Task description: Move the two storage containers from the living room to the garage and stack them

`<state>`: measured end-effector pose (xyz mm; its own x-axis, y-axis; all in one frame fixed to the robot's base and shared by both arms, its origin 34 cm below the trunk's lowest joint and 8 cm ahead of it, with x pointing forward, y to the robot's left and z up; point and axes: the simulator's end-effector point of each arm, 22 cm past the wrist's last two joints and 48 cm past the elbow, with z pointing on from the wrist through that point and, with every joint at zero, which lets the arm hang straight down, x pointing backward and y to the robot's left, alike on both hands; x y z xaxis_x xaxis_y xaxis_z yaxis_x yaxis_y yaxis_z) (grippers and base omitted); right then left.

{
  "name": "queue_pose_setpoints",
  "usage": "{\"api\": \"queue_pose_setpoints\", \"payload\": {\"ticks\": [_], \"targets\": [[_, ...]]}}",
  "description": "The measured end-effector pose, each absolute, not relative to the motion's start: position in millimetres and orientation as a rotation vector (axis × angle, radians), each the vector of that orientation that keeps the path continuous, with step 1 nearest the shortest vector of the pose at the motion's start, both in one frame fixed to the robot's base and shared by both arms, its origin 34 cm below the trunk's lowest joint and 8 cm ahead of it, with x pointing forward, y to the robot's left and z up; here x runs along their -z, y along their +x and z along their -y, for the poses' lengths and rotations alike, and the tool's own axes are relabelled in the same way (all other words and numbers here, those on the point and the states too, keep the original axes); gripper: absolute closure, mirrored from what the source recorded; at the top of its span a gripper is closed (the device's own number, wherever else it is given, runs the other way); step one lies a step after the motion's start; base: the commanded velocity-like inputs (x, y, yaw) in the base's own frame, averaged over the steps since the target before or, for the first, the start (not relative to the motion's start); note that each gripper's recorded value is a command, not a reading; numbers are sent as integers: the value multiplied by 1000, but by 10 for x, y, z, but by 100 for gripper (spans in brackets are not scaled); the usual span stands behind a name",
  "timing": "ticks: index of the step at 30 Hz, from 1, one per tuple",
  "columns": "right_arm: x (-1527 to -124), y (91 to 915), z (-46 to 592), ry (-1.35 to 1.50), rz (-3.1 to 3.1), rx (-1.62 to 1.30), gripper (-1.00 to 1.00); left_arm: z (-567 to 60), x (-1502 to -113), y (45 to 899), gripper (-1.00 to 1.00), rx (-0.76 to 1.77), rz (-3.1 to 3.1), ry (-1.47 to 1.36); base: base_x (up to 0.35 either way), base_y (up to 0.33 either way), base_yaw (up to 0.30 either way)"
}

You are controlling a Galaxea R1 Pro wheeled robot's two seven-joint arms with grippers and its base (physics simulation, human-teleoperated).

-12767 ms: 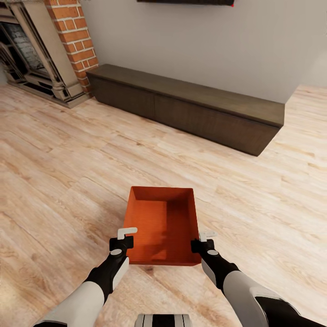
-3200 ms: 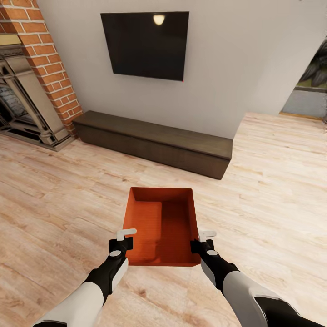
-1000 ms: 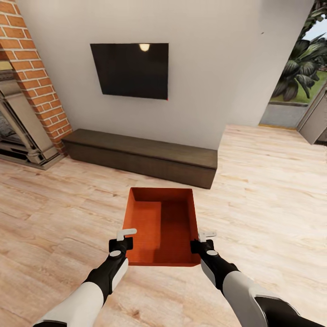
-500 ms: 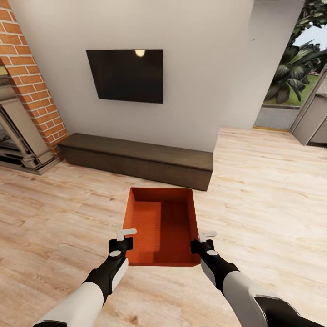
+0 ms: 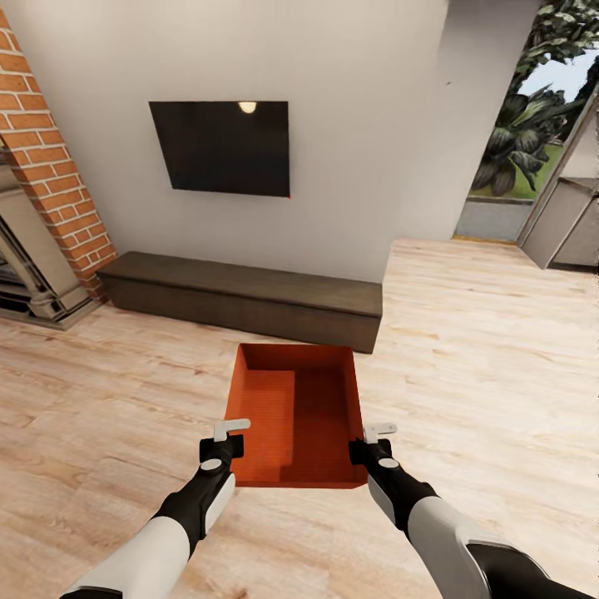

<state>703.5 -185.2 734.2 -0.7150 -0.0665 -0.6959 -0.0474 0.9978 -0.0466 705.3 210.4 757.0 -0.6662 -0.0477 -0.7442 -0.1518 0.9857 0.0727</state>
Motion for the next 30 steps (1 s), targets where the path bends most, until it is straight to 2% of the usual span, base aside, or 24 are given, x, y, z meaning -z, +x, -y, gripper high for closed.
{"api": "queue_pose_setpoints", "payload": {"ticks": [30], "targets": [[-7607, 7138, 1852, -77, -2323, 34, 100, -2103, -7833, 7144, 100, -157, -2253, -140, 0, 0, -84]]}}
